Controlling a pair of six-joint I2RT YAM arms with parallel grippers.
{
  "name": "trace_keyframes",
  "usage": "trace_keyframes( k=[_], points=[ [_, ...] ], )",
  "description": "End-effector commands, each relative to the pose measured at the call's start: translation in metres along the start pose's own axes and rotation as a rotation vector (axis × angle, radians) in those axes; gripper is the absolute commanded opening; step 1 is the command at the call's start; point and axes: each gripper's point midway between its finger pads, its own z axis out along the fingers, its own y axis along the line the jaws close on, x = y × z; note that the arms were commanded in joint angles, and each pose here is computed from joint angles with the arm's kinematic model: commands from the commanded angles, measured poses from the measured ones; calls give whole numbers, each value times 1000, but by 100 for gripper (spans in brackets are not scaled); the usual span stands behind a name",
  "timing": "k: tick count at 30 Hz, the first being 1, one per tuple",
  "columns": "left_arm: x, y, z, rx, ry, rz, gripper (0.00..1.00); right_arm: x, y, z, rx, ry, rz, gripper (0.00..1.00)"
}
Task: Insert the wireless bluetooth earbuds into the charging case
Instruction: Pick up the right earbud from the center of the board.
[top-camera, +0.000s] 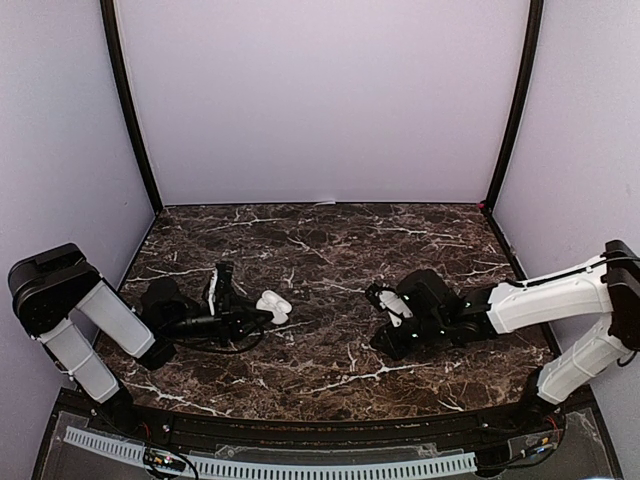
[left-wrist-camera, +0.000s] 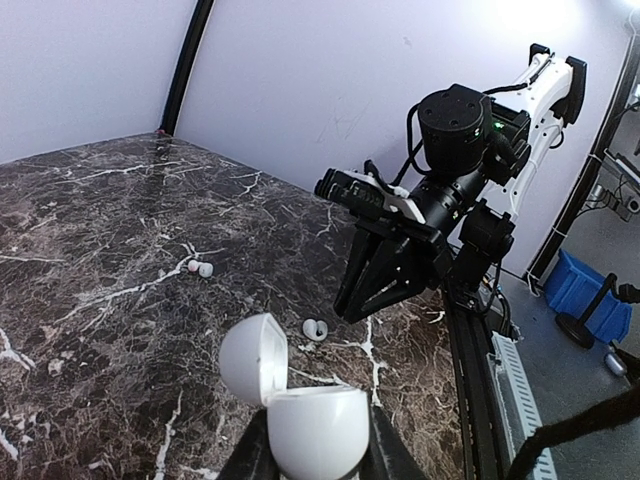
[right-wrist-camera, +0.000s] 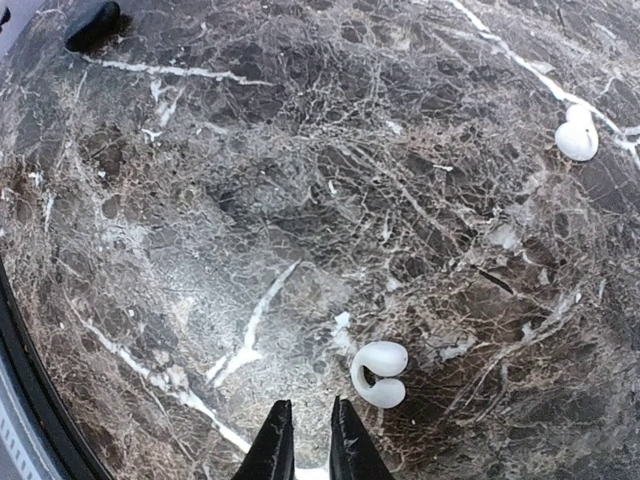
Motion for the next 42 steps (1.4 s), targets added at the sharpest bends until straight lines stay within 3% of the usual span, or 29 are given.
trace_keyframes(
  k=[1,28,42],
  points=[
    [-13,-9,2,37,-27,49,16,-3,0,9,25,27,-10,14],
    [-13,-10,3,38,-17,53,16,1,-32,21,187,62,16,24],
    [-13,-10,3,38,-15,54,16,-2,-42,12,228,48,31,12]
  ],
)
